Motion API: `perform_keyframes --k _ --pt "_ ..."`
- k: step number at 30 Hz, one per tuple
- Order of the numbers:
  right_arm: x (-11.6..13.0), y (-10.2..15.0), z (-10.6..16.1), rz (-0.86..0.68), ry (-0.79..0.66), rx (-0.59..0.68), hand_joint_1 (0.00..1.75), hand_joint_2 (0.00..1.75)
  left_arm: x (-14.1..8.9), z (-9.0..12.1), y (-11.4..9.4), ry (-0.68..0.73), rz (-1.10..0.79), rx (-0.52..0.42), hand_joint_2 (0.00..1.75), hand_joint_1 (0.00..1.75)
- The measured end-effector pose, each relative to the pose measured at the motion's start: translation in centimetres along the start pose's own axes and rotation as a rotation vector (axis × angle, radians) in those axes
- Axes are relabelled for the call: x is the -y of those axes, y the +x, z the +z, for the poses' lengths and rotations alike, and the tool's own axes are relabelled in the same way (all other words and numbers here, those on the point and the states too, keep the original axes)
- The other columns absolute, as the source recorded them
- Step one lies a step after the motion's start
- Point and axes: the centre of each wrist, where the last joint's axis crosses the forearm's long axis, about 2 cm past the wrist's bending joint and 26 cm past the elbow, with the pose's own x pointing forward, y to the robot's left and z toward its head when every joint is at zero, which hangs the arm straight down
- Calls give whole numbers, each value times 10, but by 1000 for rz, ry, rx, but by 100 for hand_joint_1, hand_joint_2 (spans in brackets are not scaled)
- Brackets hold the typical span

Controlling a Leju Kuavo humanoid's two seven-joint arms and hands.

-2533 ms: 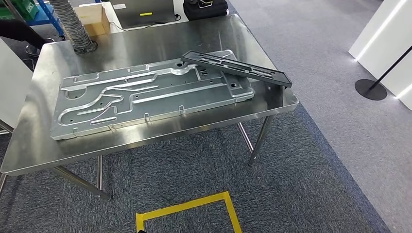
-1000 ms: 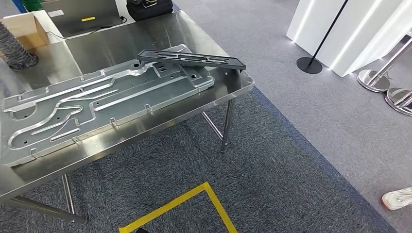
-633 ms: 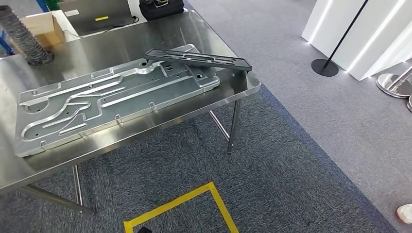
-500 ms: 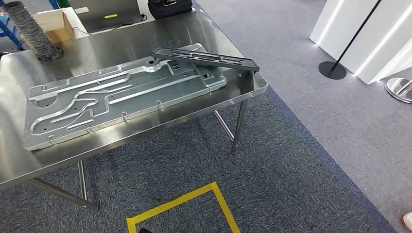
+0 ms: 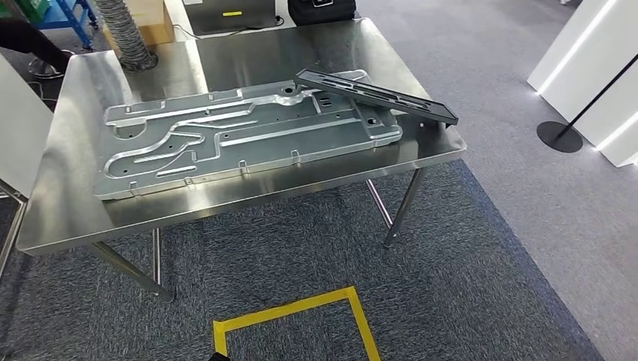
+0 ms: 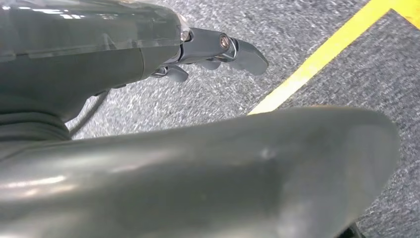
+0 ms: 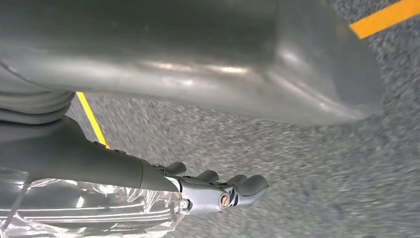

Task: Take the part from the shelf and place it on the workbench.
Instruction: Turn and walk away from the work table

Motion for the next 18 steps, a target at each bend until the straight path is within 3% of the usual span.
perform_keyframes --k 18 --pt "2 0 -1 1 -4 1 0 0 -1 -1 2 3 0 3 0 0"
